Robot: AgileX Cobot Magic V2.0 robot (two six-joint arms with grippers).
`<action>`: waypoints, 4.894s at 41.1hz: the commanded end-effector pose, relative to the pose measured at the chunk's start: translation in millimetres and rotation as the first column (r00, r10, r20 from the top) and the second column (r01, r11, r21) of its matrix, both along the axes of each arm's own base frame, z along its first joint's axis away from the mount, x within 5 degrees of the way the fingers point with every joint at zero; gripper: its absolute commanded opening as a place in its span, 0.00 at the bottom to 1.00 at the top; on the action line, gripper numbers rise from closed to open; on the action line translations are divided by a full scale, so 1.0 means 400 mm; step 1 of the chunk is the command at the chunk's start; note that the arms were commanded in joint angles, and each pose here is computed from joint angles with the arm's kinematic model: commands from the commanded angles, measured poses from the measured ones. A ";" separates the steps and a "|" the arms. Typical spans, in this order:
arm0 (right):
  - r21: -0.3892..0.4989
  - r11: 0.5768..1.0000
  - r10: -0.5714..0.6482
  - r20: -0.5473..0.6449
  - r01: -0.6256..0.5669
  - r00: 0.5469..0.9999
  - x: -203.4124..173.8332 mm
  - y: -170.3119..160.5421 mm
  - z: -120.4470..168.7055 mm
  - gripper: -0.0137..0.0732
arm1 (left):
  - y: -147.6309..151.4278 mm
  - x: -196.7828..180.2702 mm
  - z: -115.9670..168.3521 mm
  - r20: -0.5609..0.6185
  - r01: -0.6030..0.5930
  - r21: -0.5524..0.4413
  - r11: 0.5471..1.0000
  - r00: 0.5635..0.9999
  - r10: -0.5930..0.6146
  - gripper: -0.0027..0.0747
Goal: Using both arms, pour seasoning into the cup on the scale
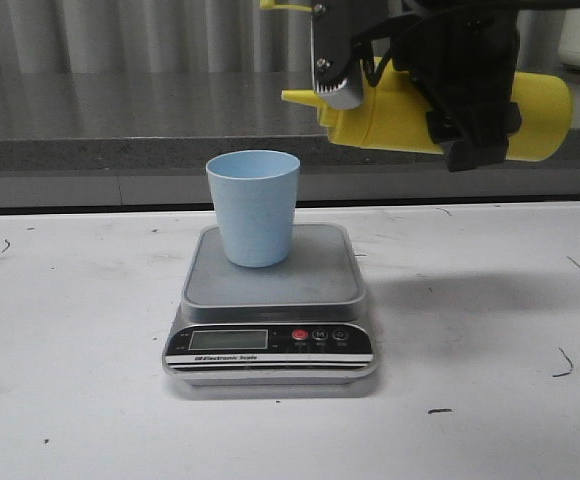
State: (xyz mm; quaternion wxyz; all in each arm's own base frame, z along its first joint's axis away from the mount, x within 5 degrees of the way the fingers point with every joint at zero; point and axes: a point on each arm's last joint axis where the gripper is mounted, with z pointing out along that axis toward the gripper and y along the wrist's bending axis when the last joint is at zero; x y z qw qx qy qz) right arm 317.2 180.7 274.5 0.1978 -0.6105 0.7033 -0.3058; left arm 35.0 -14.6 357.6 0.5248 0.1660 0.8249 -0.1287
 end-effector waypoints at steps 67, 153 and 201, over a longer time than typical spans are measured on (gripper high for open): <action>0.021 0.998 -0.065 0.261 0.062 0.963 0.051 0.001 0.125 0.50 | -0.004 0.005 0.032 0.073 0.006 -0.048 0.999 0.997 -0.002 0.56; 0.984 0.064 -0.563 0.175 -0.168 0.808 0.001 -0.228 -0.199 0.50 | -0.004 0.005 0.032 0.073 0.006 -0.048 0.999 0.997 -0.002 0.56; 0.973 0.076 -0.553 -0.139 0.216 0.821 -0.020 -0.226 -0.187 0.85 | -0.004 0.005 0.032 0.073 0.006 -0.048 0.999 0.997 -0.002 0.56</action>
